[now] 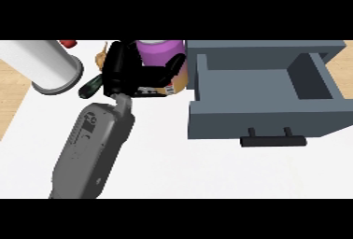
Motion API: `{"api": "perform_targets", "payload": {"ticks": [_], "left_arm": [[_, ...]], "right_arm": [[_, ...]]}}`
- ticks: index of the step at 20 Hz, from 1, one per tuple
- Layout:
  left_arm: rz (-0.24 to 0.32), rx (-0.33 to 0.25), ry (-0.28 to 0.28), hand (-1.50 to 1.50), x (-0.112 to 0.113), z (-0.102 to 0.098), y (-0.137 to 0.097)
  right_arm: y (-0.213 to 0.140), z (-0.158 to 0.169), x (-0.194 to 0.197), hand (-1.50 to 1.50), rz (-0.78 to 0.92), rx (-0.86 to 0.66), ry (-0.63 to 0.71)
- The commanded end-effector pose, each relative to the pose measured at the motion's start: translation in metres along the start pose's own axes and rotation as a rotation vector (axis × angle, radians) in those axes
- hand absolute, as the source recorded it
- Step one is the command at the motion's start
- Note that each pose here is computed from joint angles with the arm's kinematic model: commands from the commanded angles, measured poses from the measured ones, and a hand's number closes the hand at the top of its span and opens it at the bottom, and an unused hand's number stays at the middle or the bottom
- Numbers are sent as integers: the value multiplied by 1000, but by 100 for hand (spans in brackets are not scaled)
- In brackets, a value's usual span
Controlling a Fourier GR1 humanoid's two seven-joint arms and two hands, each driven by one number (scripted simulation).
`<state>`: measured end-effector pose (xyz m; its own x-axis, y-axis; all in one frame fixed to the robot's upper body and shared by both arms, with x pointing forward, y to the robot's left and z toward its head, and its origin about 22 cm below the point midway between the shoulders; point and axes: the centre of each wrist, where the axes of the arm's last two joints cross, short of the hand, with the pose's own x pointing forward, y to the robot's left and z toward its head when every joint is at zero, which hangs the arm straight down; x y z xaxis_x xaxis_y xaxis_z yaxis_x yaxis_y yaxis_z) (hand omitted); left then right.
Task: Pick up the can, place it into the drawer and close the drawer
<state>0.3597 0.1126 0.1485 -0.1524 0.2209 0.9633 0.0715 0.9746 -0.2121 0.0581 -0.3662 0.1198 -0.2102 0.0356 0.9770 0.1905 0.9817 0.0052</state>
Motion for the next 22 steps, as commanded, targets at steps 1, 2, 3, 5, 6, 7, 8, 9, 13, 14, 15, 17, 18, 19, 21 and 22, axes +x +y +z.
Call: {"api": "perform_targets", "payload": {"ticks": [1,2,3,5,6,7,8,9,13,14,15,17,18,19,21,22], "left_arm": [[-12,-23,-16,150,29,-20,-32],[1,3,0,150,14,-13,-24],[-7,-15,14,150,17,-14,-38],[-39,1,-4,150,27,-38,-50],[-18,-11,-1,150,29,-28,-55],[-41,9,-12,150,35,-43,-58],[-20,4,-24,150,32,-42,-62],[-29,4,-15,150,33,-53,-61],[-41,-27,-6,150,37,-53,-80],[-39,-5,-5,150,53,-61,-88],[-45,-15,-8,150,32,-51,-95],[-41,-14,2,150,27,-47,-97],[-49,-30,27,150,37,-57,-100],[-60,-7,-1,150,34,-67,-100],[-72,-21,8,150,23,-59,-105],[-75,5,1,150,24,-62,-112]], "right_arm": [[-5,8,-16,-150,-1,8,-3],[-4,5,2,-150,0,6,-8],[13,3,9,-150,-15,7,2],[2,-4,-10,-150,-16,12,-14],[-5,9,-8,-150,0,9,9],[-7,0,-3,-150,0,12,-11],[-5,7,-9,-150,-12,7,10],[6,-4,-10,-150,-9,19,6],[14,-2,5,-150,4,7,-17],[-2,-7,-12,-150,-1,17,-9],[6,-15,-6,-150,1,16,-11],[-2,-5,3,-150,5,18,-20],[5,-7,-7,-150,-10,27,0],[9,-12,4,-150,-13,20,-10],[6,-3,0,-150,-3,15,-15],[6,-12,-6,-150,-10,46,-18]]}}
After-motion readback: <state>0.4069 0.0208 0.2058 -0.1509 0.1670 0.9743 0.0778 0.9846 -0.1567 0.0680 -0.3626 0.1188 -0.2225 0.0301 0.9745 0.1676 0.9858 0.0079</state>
